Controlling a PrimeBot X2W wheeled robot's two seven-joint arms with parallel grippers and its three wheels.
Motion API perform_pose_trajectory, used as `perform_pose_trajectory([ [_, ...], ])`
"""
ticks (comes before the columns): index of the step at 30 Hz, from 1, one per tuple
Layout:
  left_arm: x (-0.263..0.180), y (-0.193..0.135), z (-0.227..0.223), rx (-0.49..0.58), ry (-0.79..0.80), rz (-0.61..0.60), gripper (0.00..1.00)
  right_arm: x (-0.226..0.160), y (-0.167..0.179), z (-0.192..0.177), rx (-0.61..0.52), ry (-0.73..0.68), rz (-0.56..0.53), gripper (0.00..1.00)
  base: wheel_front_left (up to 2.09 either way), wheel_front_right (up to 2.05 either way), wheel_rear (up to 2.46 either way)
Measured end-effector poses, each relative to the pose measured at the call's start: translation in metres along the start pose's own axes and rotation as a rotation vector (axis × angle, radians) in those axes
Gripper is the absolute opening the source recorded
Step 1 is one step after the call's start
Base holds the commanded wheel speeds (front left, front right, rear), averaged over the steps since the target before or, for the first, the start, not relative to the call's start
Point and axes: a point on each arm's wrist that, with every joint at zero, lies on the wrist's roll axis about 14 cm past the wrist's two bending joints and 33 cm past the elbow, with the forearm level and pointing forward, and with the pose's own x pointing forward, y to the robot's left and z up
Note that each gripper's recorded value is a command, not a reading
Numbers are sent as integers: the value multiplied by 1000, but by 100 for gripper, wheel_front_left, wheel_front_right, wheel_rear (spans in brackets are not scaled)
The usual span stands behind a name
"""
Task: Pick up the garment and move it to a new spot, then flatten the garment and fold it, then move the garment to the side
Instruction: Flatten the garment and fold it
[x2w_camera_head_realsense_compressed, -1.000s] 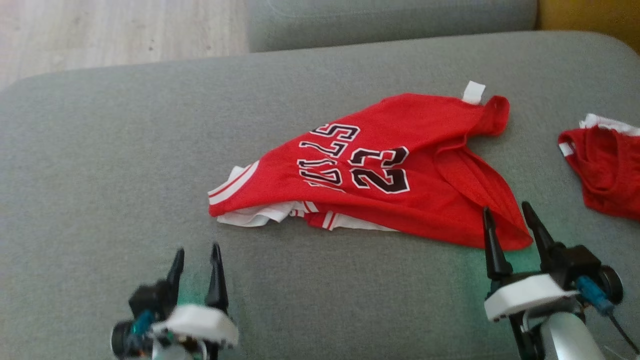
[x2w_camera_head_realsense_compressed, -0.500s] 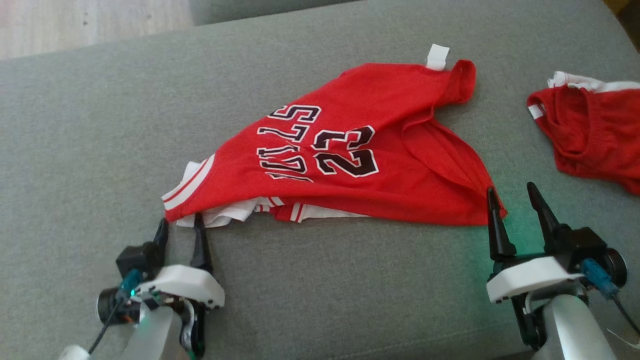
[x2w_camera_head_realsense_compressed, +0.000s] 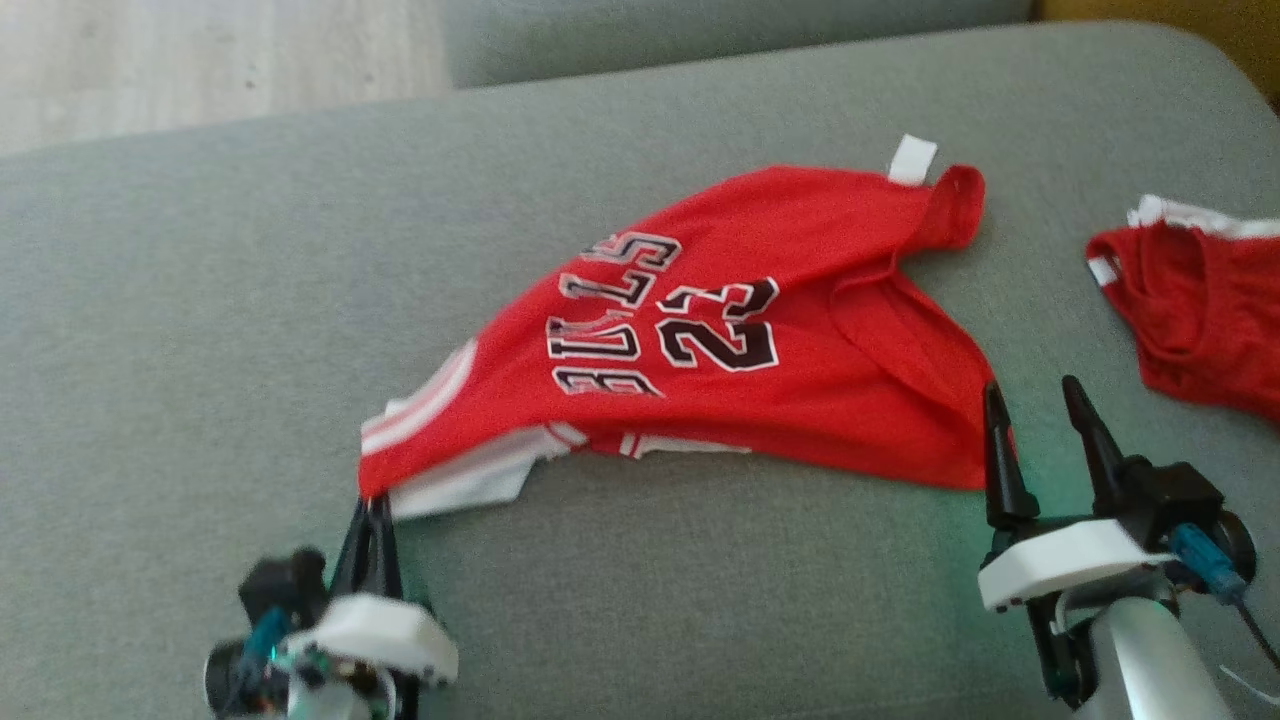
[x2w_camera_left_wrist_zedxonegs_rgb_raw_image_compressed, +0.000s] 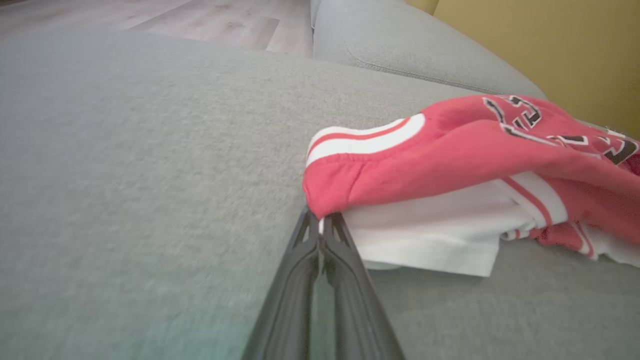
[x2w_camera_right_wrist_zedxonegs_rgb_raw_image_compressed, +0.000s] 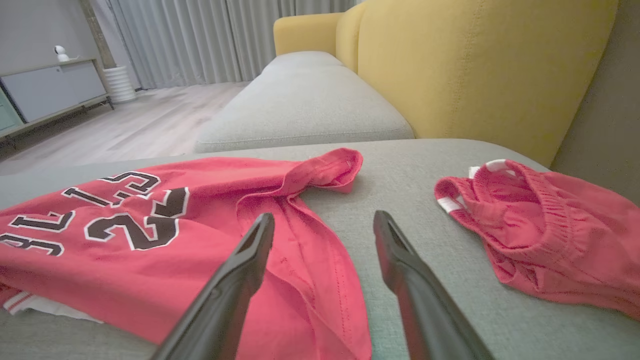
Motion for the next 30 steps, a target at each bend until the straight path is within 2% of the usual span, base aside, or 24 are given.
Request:
perform_pose_trajectory([
  [8,-41,17,-3,-14,-34,62,0,-10,21,7,23,-23,59,100,0,0,0],
  [9,-42,18,-1,-14,-40,63,9,-12,22,5,24,-19,61,100,0,0,0],
  [10,-44,17,1,-12,-47,62,27,-14,23,4,24,-16,63,100,0,0,0],
  [11,-44,16,4,-4,-57,58,38,-15,23,4,24,-16,65,100,0,0,0],
  [12,-44,16,5,2,-62,55,35,-15,24,4,24,-17,65,100,0,0,0],
  [13,-44,15,5,3,-62,53,1,-16,23,4,24,-17,65,100,0,0,0],
  [14,-44,15,5,4,-61,52,0,-16,23,4,24,-16,64,100,0,0,0],
  [15,-44,15,4,7,-59,51,13,-16,23,3,24,-14,63,100,0,0,0],
  [16,-44,14,4,8,-58,50,40,-17,22,3,24,-12,61,100,0,0,0],
  [17,-43,14,4,14,-57,49,86,-17,22,2,25,-10,59,100,0,0,0],
  [18,-43,14,4,19,-56,47,86,-17,21,2,25,-9,56,100,0,0,0],
  [19,-42,13,3,26,-54,48,100,-18,20,1,25,-9,54,100,0,0,0],
  [25,-41,23,9,71,-70,100,100,-20,14,7,26,-30,36,100,0,0,0],
  [30,-45,18,16,139,-99,84,100,-19,14,19,26,-66,38,100,0,0,0],
])
